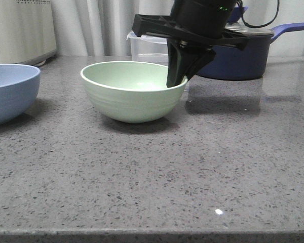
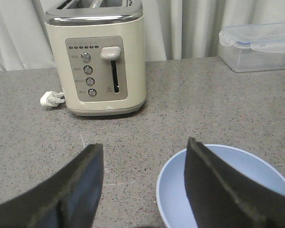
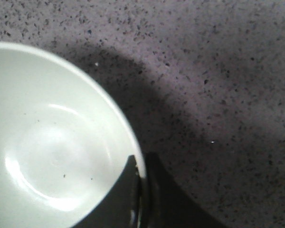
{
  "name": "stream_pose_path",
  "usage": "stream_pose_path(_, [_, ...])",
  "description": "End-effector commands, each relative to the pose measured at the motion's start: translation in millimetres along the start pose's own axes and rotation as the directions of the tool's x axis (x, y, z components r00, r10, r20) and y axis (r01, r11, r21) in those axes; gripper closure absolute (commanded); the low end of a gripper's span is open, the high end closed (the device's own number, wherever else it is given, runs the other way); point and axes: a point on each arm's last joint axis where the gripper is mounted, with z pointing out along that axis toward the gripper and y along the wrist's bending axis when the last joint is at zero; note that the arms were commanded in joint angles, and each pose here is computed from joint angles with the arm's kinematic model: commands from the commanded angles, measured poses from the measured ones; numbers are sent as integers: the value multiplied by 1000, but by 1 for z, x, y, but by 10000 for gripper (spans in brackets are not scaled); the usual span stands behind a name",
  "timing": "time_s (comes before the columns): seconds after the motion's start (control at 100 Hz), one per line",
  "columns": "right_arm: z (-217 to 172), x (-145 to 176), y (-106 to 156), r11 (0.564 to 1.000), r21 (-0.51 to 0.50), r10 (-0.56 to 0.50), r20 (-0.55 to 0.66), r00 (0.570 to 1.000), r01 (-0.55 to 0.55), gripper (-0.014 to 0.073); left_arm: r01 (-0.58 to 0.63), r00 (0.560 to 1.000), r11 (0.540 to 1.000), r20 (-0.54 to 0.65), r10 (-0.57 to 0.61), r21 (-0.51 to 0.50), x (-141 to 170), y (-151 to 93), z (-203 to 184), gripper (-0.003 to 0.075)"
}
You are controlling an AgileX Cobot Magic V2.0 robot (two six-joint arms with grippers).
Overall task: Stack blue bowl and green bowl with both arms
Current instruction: 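Open the right gripper and lift it off the green bowl rim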
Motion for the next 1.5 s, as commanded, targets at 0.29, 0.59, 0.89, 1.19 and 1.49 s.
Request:
stream_pose_path(0.29, [-28, -9, 6, 1000, -27, -13, 100, 995, 16, 377, 11, 993, 1000, 115, -10, -11, -19, 1, -2, 332])
stream_pose_path(0.59, [-51, -8, 9, 999, -36, -20, 150, 988, 25, 376, 11, 993, 1000, 117, -10, -11, -19, 1, -2, 332])
stream_pose_path(0.89, [-90, 4, 12, 998, -37, -41, 184, 982, 48, 376, 11, 992, 1000, 123, -10, -12, -20, 1, -2, 332])
stream_pose_path(1.19, [-98, 34, 6, 998, -32, -38, 184, 982, 45, 383, 11, 992, 1000, 122, -10, -12, -20, 1, -2, 332])
stream_pose_path(1.49, [-69, 60, -4, 1000, -15, -24, 144, 989, 26, 526, 11, 992, 1000, 122, -10, -12, -20, 1, -2, 332])
